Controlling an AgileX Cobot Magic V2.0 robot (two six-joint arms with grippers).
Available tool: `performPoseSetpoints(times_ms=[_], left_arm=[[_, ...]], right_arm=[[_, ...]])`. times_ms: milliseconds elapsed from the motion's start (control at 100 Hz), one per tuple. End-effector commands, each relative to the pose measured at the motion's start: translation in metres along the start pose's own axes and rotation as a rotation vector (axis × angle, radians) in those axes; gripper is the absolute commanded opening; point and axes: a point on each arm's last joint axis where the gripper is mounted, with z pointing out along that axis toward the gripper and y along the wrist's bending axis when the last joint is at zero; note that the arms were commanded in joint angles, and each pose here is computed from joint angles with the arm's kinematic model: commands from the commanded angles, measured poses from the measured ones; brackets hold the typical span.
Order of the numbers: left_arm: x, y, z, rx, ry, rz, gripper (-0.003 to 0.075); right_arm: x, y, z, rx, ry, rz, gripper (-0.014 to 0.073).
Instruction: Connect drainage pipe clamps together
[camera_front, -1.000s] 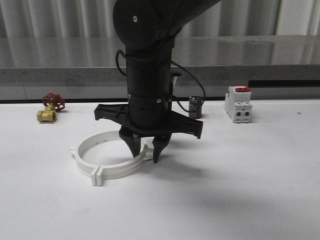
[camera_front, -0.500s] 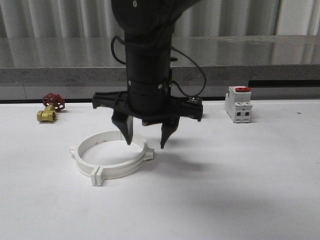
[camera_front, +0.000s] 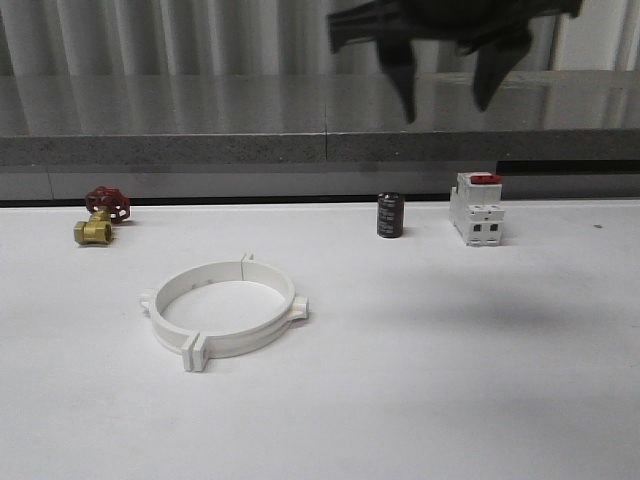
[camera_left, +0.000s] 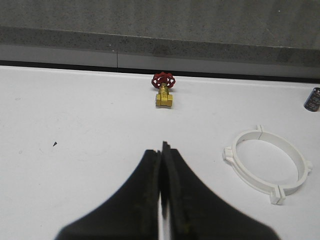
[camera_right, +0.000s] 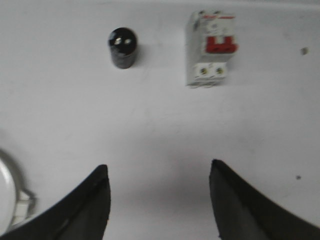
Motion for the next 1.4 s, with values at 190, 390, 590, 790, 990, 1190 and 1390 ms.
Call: performPoseSetpoints(times_ms=[190, 390, 590, 790, 990, 1190, 1390], left_arm=[[-0.014, -0.002, -0.003, 0.014, -0.092, -0.003, -0.0020], [-0.014, -0.002, -0.003, 0.014, -0.092, -0.003, -0.0020], [-0.014, -0.002, -0.003, 0.014, -0.092, -0.003, -0.0020], [-0.014, -0.002, -0.003, 0.014, -0.092, -0.003, -0.0020], [-0.014, -0.002, -0.003, 0.014, -0.092, -0.003, -0.0020], [-0.014, -0.002, -0.003, 0.014, -0.092, -0.003, -0.0020], [-0.014, -0.002, -0.003, 0.014, -0.092, -0.003, -0.0020]], right_arm=[[-0.002, -0.115, -0.058, 0.017, -0.181, 0.084, 0.0444], [0.049, -0.153, -0.070, -0.026, -0.184, 0.108, 0.0444], [0.113, -0.163, -0.081, -0.105, -0.175, 0.096, 0.0444], [0.168, -0.173, -0.093, -0.161, -0.189, 0.083, 0.0444], [0.193, -0.183, -0.109, -0.177, -0.270, 0.100, 0.0444], [0.196, -0.185, -0.113, -0.179, -0.282, 0.106, 0.0352], [0.196, -0.185, -0.113, -0.181, -0.285, 0.108, -0.0069]])
